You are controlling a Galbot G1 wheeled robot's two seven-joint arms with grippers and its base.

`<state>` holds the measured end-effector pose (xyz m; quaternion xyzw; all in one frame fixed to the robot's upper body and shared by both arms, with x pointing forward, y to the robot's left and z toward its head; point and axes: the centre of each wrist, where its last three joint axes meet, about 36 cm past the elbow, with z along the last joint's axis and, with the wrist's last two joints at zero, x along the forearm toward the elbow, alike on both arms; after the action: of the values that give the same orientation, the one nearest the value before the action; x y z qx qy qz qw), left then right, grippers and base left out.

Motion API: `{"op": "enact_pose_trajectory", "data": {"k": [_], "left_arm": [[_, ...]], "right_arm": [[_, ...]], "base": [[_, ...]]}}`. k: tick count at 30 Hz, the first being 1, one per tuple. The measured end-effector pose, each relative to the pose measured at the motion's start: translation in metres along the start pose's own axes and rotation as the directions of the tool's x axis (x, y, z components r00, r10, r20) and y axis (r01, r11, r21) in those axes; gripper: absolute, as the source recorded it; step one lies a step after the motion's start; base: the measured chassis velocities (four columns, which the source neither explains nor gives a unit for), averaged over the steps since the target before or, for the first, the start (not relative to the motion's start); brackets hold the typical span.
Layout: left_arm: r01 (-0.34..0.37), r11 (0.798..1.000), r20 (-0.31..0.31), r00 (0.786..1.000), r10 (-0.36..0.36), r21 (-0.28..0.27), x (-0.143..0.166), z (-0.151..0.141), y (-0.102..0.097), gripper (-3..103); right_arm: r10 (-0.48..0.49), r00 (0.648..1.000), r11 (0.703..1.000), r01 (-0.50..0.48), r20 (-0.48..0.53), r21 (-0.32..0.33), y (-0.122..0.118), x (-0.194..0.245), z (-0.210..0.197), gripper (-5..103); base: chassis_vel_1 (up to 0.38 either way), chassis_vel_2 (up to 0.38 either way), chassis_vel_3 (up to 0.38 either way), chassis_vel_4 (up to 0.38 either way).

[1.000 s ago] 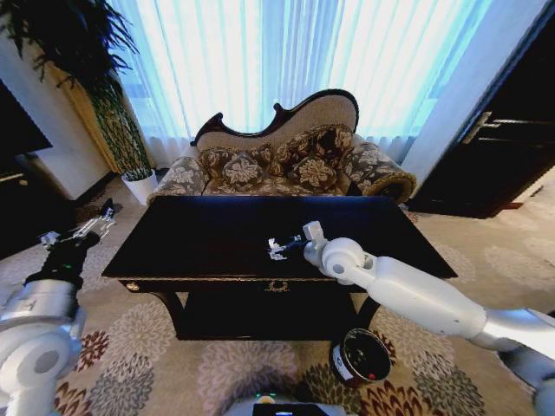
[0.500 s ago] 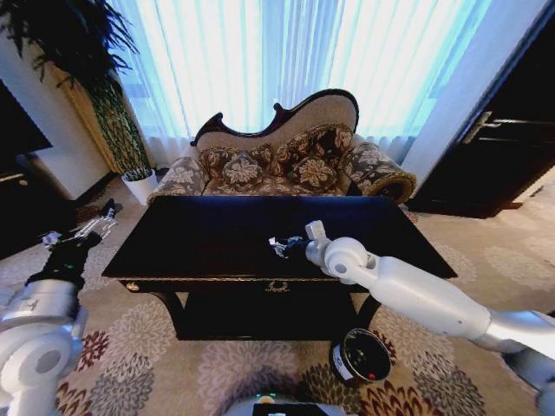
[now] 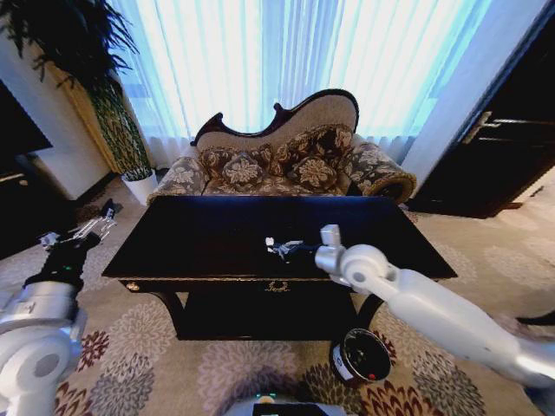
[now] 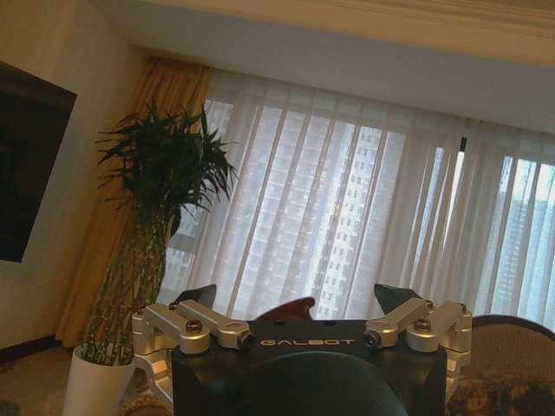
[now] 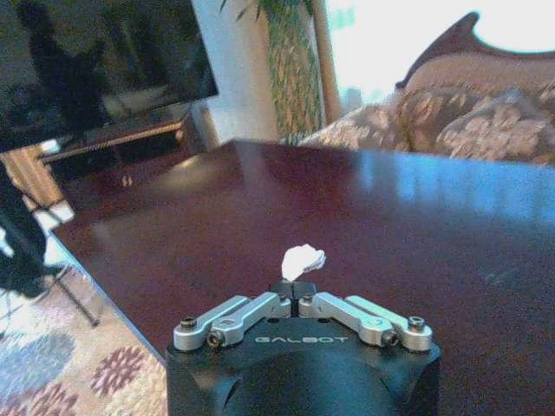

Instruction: Move to the front of the table and place the trash on the table into the trash bin.

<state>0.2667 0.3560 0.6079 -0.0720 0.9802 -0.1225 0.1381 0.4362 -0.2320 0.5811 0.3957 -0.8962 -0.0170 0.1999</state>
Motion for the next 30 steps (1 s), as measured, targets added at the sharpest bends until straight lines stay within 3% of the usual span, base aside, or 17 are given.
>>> {"op": "enact_pose_trajectory", "data": {"k": [5, 10, 16, 19, 20, 24, 26, 28, 29, 30], "left_arm": [[0.004, 1.0, -0.012, 1.0, -0.004, 0.01, -0.001, 0.006, 0.0, 100], [0.026, 0.999, -0.022, 0.999, -0.025, 0.031, 0.002, 0.013, 0.0, 100], [0.091, 0.996, 0.023, 0.996, -0.091, 0.022, 0.018, 0.0, 0.012, 100], [0.104, 0.994, 0.032, 0.994, -0.104, 0.027, 0.02, -0.003, 0.014, 100], [0.104, 0.994, 0.032, 0.994, -0.104, 0.027, 0.02, -0.003, 0.014, 100], [0.105, 0.994, 0.031, 0.994, -0.107, 0.036, 0.024, -0.003, 0.009, 100], [0.107, 0.994, 0.031, 0.994, -0.108, 0.035, 0.025, -0.004, 0.009, 100], [0.108, 0.994, 0.031, 0.994, -0.109, 0.034, 0.025, -0.005, 0.01, 100], [0.108, 0.994, 0.031, 0.994, -0.109, 0.034, 0.025, -0.005, 0.01, 100], [0.107, 0.994, 0.03, 0.994, -0.108, 0.035, 0.025, -0.006, 0.01, 100]], "right_arm": [[0.017, 0.999, 1.0, -0.016, 0.039, -0.024, 0.002, 0.02, 0.0, 0], [0.062, 0.993, 0.995, -0.054, 0.098, -0.088, 0.006, 0.039, 0.007, 0], [0.085, 0.975, 0.987, -0.053, 0.205, -0.154, 0.017, 0.055, -0.002, 0], [0.139, 0.934, 0.978, -0.077, 0.33, -0.195, 0.022, 0.077, -0.003, 0], [0.139, 0.934, 0.978, -0.077, 0.33, -0.195, 0.022, 0.077, -0.003, 0], [0.245, 0.865, 0.95, -0.122, 0.439, -0.288, 0.029, 0.099, 0.027, 0], [0.262, 0.85, 0.944, -0.128, 0.457, -0.304, 0.031, 0.102, 0.032, 0], [0.324, 0.786, 0.927, -0.15, 0.527, -0.345, 0.038, 0.108, 0.048, 0], [0.324, 0.786, 0.927, -0.15, 0.527, -0.345, 0.038, 0.108, 0.048, 0], [0.356, 0.743, 0.919, -0.17, 0.566, -0.356, 0.04, 0.11, 0.054, 0]], "base": [[0.0, 0.0, 0.0, 0.0], [0.0, 0.0, 0.0, 0.0], [0.0, 0.0, 0.0, 0.0], [0.0, 0.0, 0.0, 0.0], [0.0, 0.0, 0.0, 0.0], [0.0, 0.0, 0.0, 0.0], [0.0, 0.0, 0.0, 0.0], [0.0, 0.0, 0.0, 0.0], [0.0, 0.0, 0.0, 0.0], [0.0, 0.0, 0.0, 0.0]]}}
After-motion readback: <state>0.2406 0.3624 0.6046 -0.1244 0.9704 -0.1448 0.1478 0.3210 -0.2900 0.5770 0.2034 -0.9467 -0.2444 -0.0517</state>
